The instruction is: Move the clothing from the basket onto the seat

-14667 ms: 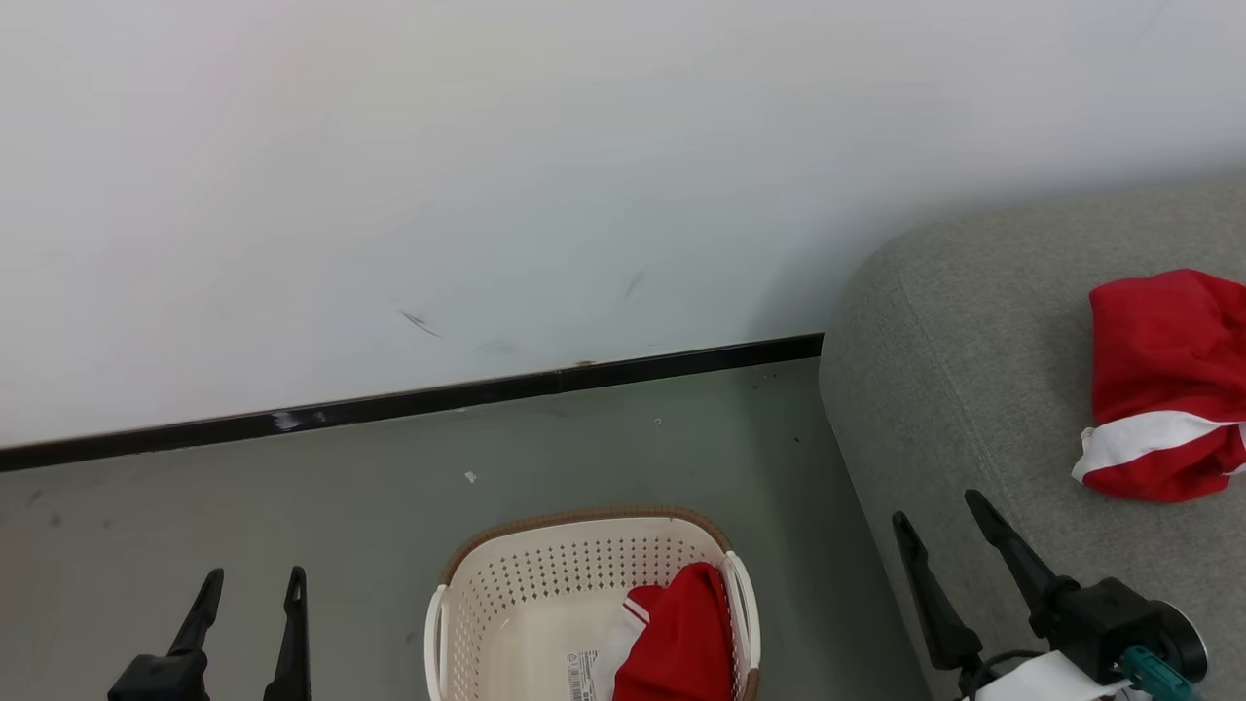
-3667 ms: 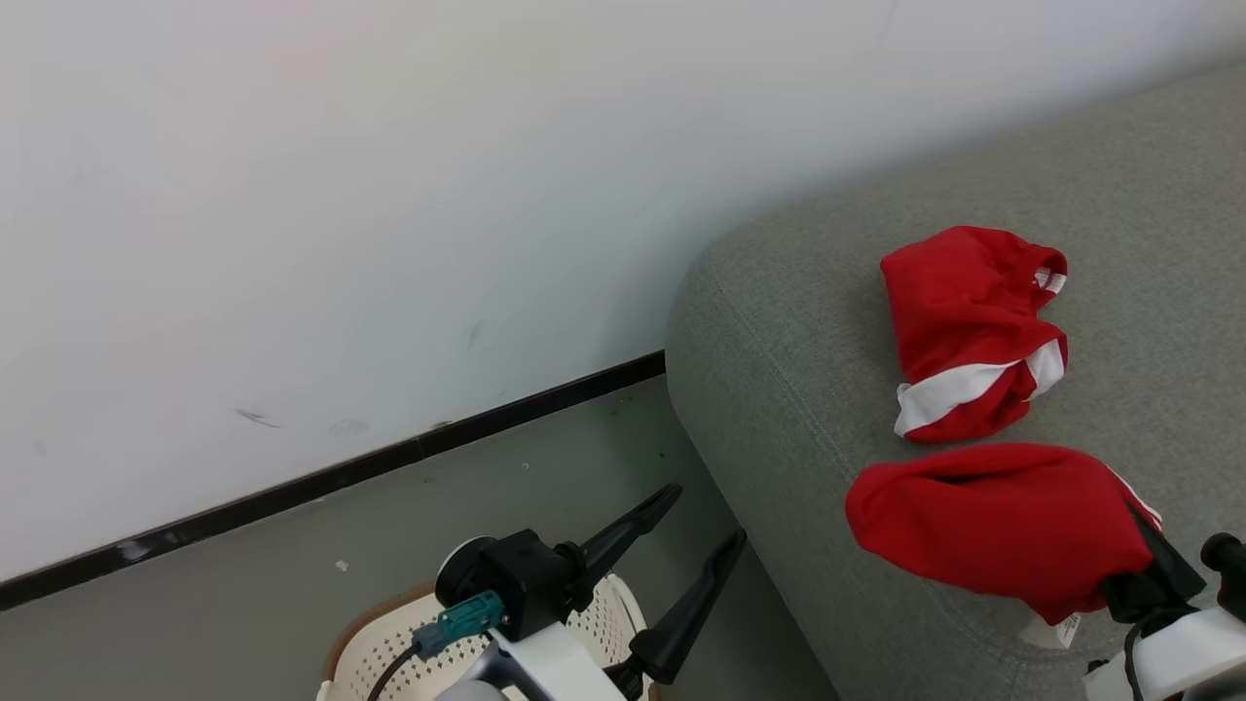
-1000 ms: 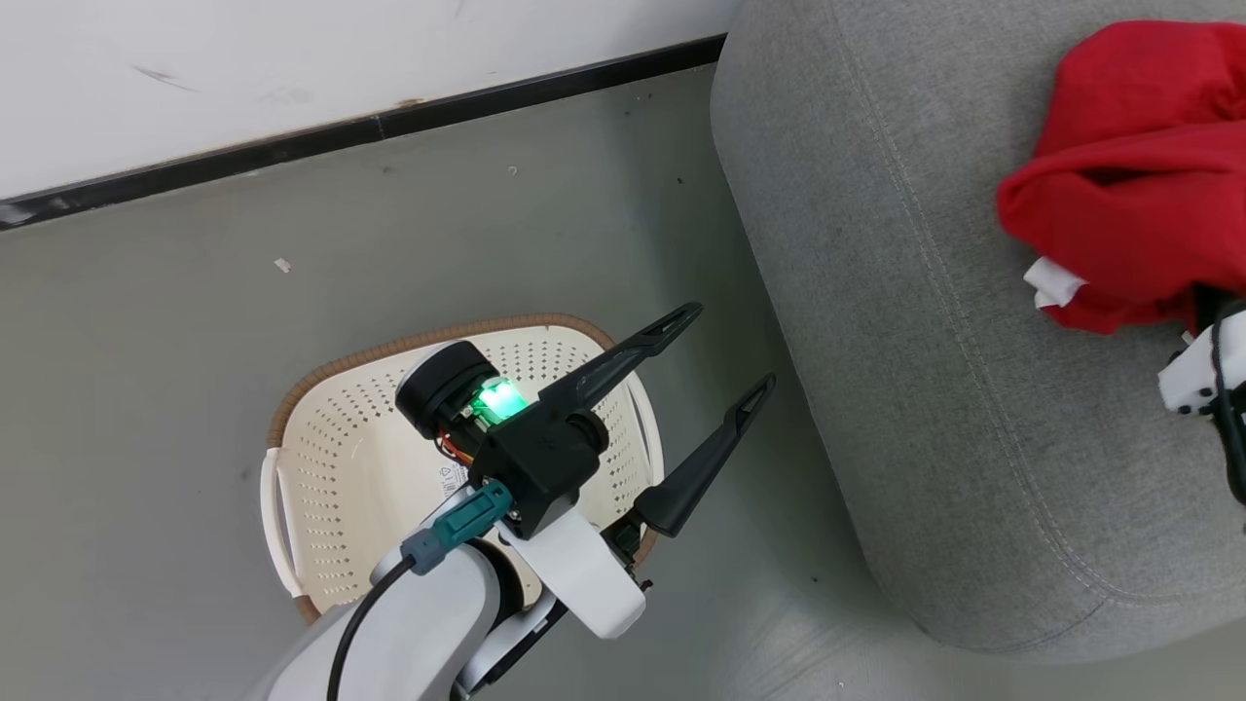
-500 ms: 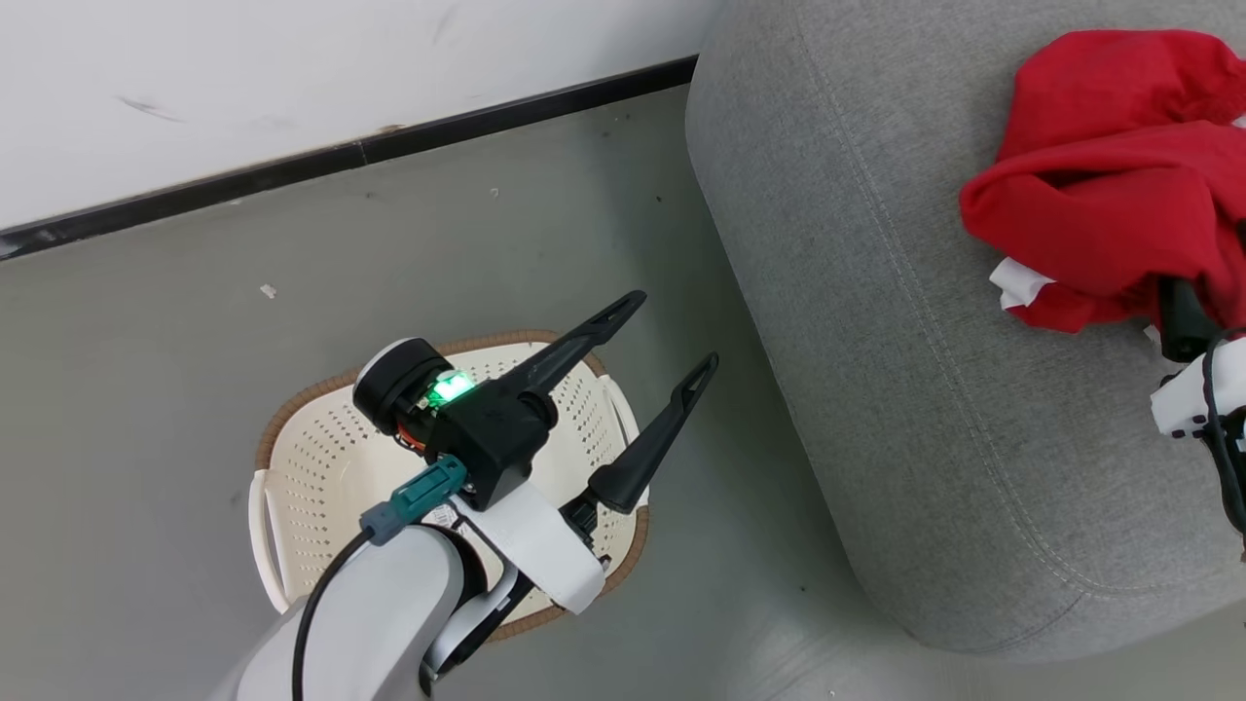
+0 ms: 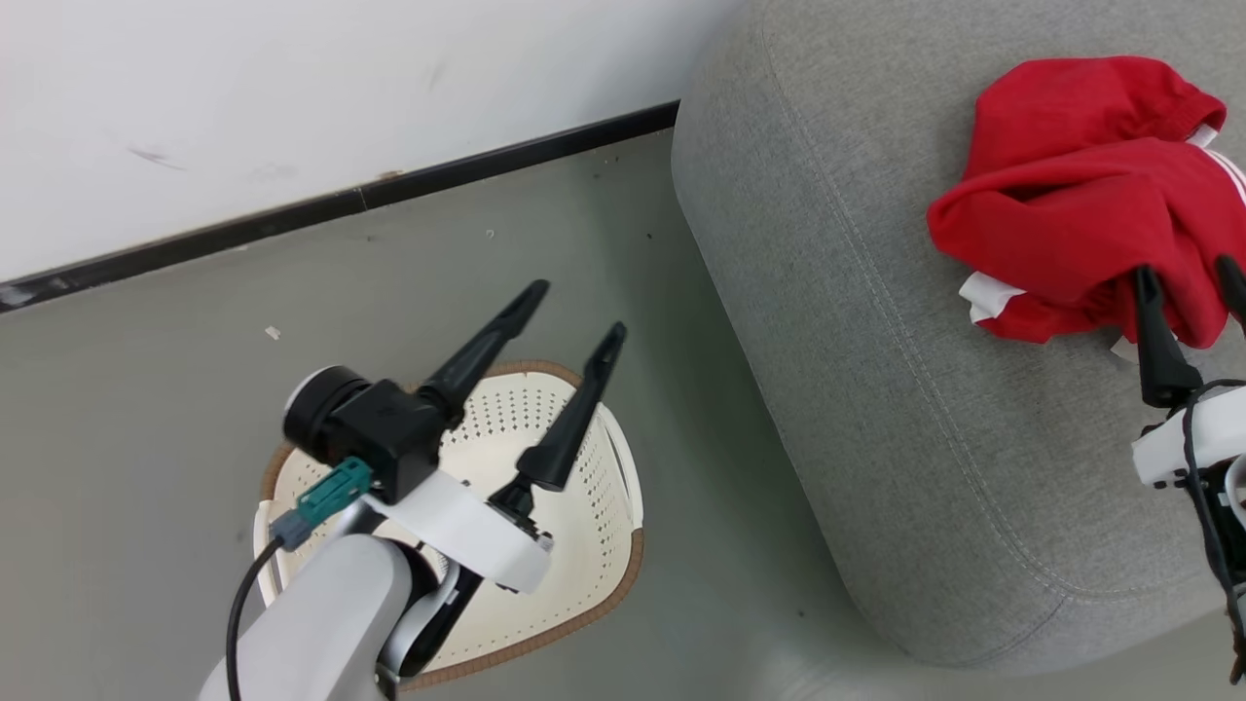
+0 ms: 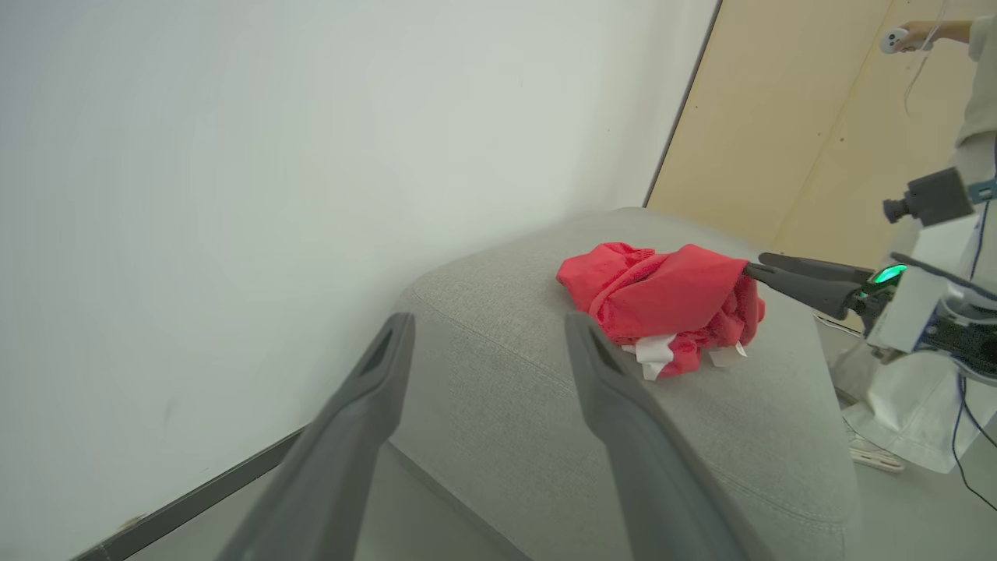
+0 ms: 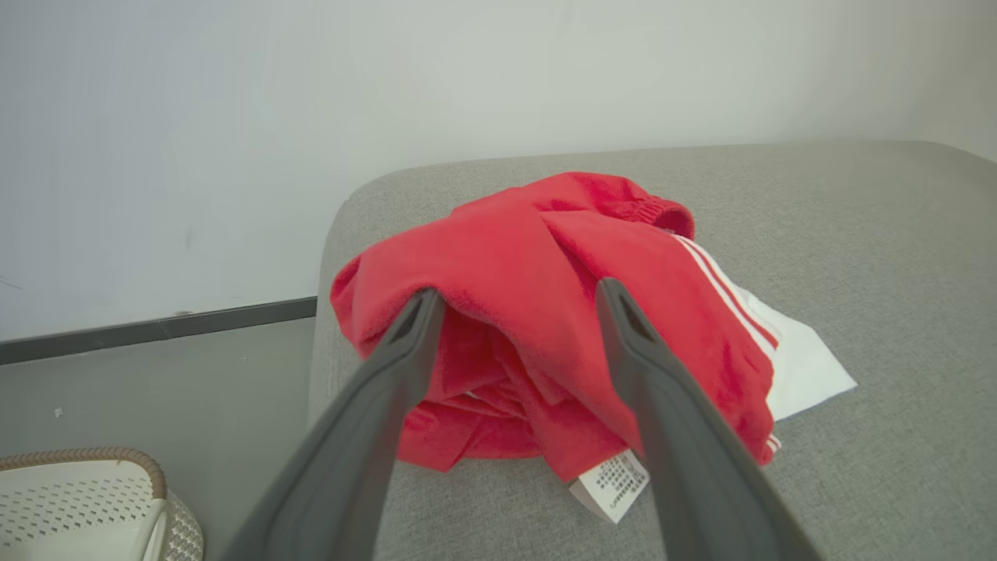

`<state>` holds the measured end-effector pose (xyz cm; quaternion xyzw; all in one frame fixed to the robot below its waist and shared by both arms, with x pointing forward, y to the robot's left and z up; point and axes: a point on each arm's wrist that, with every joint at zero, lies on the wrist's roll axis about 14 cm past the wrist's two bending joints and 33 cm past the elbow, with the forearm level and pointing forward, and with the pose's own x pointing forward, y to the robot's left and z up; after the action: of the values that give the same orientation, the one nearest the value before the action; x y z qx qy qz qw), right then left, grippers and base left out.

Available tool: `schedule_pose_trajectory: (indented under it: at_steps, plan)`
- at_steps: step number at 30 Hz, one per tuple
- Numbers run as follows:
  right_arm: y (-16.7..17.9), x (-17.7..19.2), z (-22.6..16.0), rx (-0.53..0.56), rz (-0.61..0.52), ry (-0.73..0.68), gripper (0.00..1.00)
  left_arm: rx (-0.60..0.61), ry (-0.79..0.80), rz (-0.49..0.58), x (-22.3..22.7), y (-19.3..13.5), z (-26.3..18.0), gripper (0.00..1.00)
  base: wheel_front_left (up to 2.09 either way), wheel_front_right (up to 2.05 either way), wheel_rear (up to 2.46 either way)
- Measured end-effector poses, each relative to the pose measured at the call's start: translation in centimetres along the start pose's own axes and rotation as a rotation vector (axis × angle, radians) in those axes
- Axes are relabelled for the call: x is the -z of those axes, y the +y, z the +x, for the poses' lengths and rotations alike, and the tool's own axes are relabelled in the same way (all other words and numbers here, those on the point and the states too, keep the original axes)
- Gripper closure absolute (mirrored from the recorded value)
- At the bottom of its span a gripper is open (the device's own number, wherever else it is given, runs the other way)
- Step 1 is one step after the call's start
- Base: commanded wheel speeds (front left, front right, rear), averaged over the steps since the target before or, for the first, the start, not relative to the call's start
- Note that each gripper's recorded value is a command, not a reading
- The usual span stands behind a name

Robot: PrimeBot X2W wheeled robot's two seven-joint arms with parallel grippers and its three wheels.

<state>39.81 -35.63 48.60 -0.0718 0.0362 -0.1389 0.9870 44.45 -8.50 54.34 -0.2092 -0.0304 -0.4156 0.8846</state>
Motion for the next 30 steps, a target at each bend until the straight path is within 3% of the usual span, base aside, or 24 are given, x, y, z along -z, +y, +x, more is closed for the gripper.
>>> schedule_pose_trajectory:
  at_steps: [16, 30]
  plan:
    - [6.1, -4.5, -1.2, -0.155, 0.015, -0.151, 0.0, -0.298, -0.055, 0.072, -2.3, 6.2, -4.5, 0.0, 0.0, 0.0, 0.0]
    - [13.9, -8.4, -2.6, -0.348, 0.061, -0.268, 0.0, -0.628, -0.033, 0.116, -3.0, 11.4, -13.1, 0.0, 0.0, 0.0, 0.0]
